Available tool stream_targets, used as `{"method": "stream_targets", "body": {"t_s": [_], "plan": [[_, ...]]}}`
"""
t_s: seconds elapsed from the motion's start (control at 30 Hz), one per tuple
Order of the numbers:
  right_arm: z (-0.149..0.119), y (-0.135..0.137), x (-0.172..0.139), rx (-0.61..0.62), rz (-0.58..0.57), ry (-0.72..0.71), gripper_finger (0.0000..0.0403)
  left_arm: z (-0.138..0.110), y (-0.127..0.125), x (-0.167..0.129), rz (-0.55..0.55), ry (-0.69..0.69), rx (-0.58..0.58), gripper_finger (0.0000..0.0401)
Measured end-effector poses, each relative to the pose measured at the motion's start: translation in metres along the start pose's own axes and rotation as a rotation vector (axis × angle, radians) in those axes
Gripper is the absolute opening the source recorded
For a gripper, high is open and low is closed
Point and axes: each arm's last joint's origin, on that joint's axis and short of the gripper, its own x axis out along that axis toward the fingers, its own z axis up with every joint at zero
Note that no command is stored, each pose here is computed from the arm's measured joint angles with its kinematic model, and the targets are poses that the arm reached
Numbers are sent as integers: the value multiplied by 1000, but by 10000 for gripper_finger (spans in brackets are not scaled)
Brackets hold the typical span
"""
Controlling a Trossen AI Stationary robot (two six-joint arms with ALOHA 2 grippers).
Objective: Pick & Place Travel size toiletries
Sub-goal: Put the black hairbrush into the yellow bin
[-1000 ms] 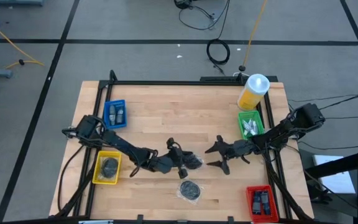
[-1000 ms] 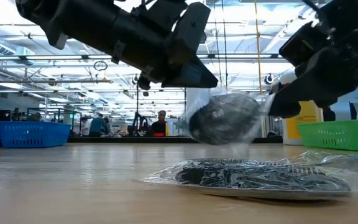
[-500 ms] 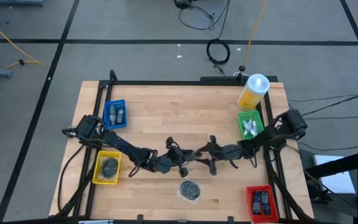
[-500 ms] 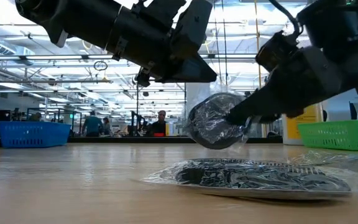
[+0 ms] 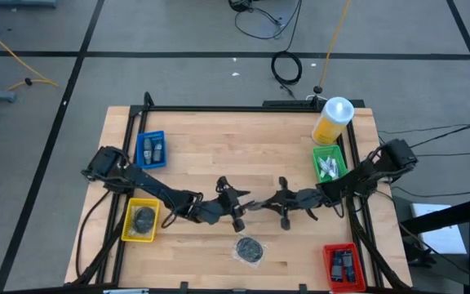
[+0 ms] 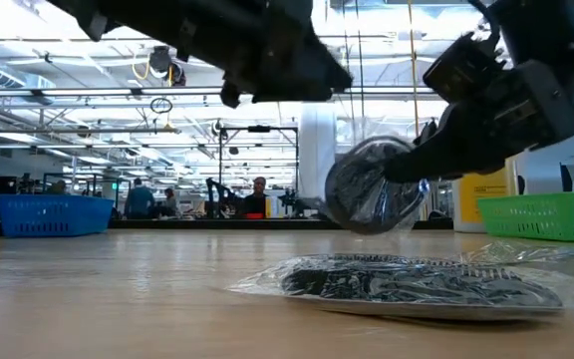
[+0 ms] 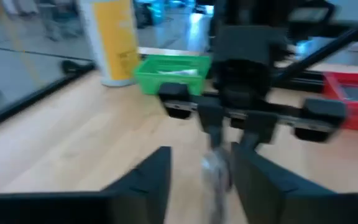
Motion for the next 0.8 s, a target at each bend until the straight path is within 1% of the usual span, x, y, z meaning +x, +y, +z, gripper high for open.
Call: {"method": "stream_targets", "body": {"t_s": [0.1, 0.17, 0.2, 0.3, 0.37, 0.43, 0.5, 0.63, 0.8], "plan": [[2, 0, -6, 2, 8, -13, 38, 1, 1, 2, -90, 30, -38, 222], [3, 0, -9, -1, 12, -18, 33, -5, 3, 8, -157, 67, -85, 255], [3, 0, -10, -1, 14, -19, 29, -10, 5, 12, -173, 89, -105, 269], [2, 1, -10, -3, 17, -18, 23, -25, 7, 21, -174, 136, -116, 292], [2, 1, -10, -5, 17, -18, 27, -30, 7, 26, -175, 119, -115, 295], [2, 1, -10, -4, 17, -19, 37, -33, 6, 29, -181, 97, -102, 287], [2, 1, -10, -3, 17, -19, 44, -35, 5, 31, -187, 76, -84, 270], [2, 1, -10, -3, 17, -18, 41, -33, 6, 32, -187, 62, -78, 220], [3, 1, -10, -2, 18, -20, 34, -37, 13, 36, -191, 110, -90, 159]]}}
